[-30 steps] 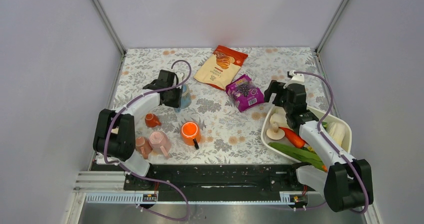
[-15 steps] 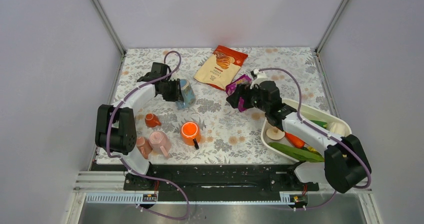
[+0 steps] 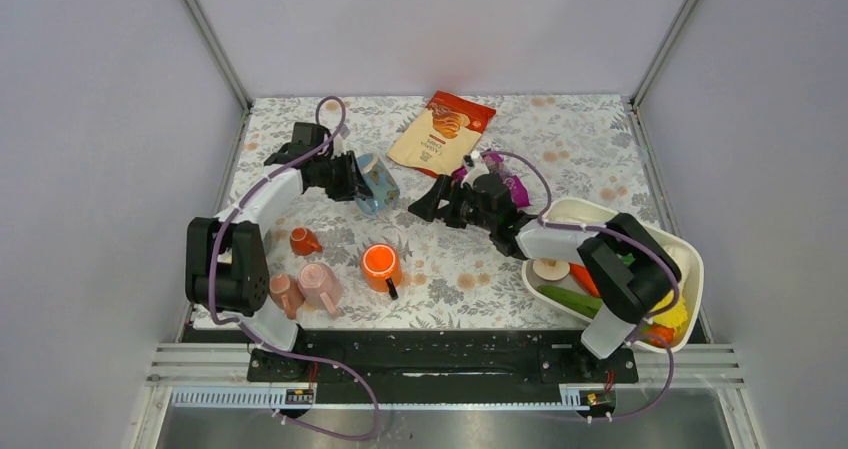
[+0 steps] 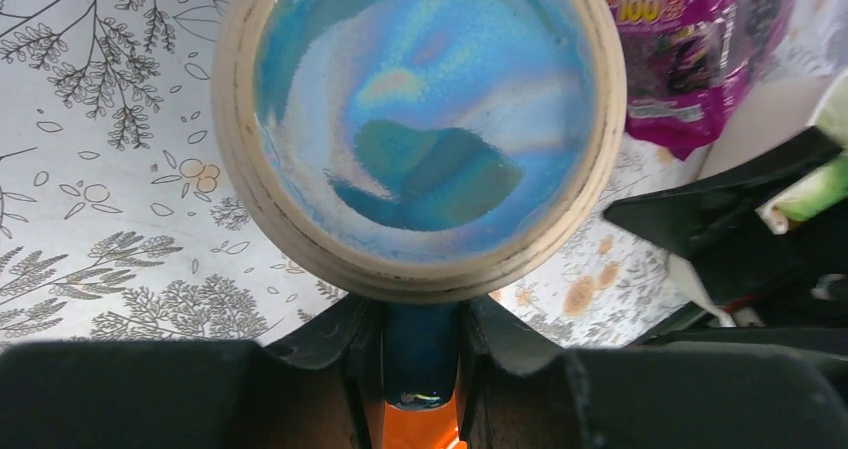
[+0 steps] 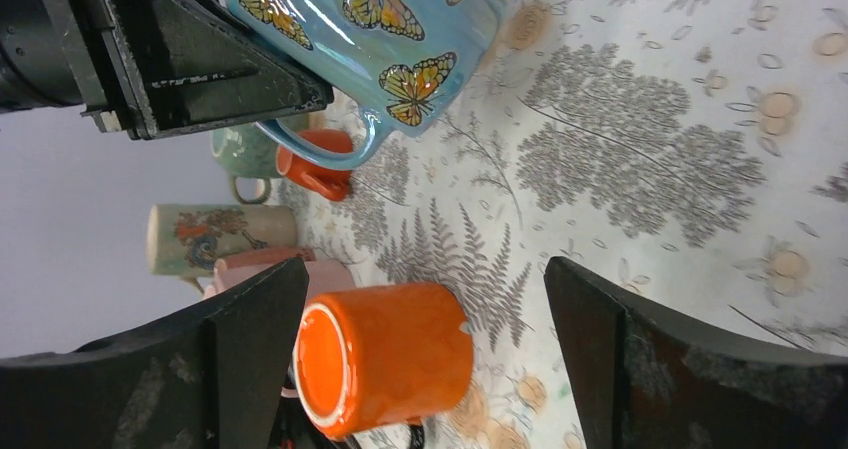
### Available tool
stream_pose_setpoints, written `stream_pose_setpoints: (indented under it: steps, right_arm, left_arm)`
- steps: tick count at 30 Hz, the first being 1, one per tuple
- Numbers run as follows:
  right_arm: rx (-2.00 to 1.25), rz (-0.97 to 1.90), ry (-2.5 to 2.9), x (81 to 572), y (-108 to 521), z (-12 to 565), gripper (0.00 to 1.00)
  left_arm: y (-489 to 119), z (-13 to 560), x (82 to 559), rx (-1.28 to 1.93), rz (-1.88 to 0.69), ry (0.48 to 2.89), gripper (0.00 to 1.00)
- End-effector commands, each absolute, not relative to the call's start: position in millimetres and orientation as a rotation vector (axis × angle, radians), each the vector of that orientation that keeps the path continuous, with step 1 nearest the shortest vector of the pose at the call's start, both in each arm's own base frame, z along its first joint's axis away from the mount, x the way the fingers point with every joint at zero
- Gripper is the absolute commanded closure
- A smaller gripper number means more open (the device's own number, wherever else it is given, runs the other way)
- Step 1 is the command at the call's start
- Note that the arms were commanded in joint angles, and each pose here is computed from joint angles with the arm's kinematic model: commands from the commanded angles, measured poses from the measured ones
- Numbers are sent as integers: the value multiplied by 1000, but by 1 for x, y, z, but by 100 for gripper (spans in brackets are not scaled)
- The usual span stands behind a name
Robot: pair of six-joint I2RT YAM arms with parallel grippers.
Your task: Turn the mug right side up
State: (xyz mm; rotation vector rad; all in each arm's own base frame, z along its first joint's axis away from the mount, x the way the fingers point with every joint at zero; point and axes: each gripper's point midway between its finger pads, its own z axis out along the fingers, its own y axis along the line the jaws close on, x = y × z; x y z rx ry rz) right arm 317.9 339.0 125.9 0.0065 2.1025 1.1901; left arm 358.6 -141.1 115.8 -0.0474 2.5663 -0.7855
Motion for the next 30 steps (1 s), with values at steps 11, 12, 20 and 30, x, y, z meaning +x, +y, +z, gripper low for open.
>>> stream_pose_setpoints:
  steps: [11, 12, 20, 30]
  right_arm:
    - [24, 1495, 1734, 346, 389, 224, 1]
    - [19, 1505, 1717, 346, 391, 230, 1]
    - [16, 1652, 1499, 343, 389, 286, 9]
    - [-89, 1740, 1289, 323, 370, 357, 85]
  left_arm:
    - [-186, 265, 353, 64, -1166, 2142, 100]
    - [-189, 270, 349, 70, -1187, 2131, 100]
    - [-199, 285, 326, 121, -1264, 2091, 100]
    - [-206, 276, 319, 176, -1311, 2093, 100]
